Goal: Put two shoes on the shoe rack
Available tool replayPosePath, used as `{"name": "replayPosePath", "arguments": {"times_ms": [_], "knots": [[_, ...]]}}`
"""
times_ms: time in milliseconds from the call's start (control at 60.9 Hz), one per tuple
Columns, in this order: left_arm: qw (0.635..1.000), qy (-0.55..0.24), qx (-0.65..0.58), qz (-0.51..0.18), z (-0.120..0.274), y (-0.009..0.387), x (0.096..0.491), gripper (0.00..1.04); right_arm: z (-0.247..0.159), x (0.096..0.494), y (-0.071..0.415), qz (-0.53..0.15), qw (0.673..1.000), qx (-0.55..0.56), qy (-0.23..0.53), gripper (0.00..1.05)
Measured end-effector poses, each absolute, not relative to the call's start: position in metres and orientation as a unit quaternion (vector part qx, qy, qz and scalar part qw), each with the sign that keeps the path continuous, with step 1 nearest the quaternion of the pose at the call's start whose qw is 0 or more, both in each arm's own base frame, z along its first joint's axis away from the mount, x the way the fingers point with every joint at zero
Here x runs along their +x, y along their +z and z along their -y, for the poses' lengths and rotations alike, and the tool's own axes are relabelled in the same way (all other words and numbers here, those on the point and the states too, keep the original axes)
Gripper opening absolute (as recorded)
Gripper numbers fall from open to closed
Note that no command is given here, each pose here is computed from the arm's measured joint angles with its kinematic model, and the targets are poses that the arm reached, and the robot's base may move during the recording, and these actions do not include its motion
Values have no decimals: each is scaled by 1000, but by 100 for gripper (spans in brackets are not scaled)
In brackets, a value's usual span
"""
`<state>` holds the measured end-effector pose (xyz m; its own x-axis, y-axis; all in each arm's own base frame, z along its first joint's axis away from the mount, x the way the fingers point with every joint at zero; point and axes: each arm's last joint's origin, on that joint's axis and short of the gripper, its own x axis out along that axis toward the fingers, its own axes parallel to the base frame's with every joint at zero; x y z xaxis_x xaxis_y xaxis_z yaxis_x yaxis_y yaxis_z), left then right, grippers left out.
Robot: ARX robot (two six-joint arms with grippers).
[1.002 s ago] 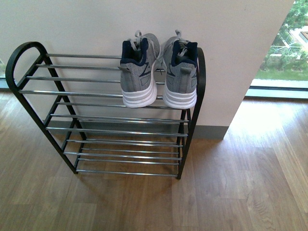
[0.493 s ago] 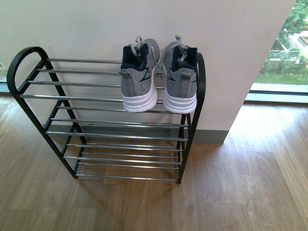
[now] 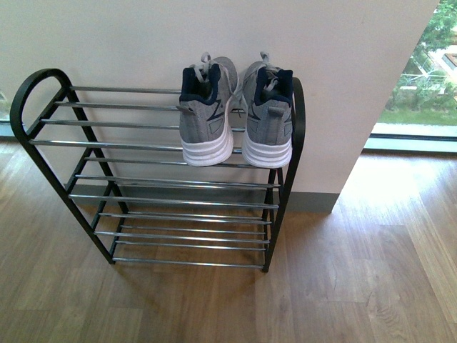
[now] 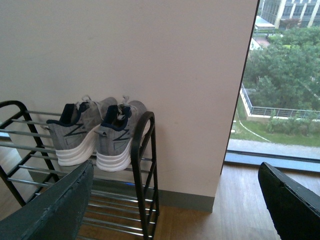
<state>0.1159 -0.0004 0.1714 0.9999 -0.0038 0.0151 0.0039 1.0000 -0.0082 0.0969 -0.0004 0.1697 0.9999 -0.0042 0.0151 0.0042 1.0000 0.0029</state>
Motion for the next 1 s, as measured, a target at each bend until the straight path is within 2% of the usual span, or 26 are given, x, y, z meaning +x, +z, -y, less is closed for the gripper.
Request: {"name": "replayPosePath", "arguments": {"times_ms": [920,1002], "knots": [[1000,-1,-4,-1,0,167,98,1,0,97,170,8,1000,2,-2,95],[1000,-1,-4,-1,0,167,98,12,0,97,170,8,1000,1,-2,95]]}}
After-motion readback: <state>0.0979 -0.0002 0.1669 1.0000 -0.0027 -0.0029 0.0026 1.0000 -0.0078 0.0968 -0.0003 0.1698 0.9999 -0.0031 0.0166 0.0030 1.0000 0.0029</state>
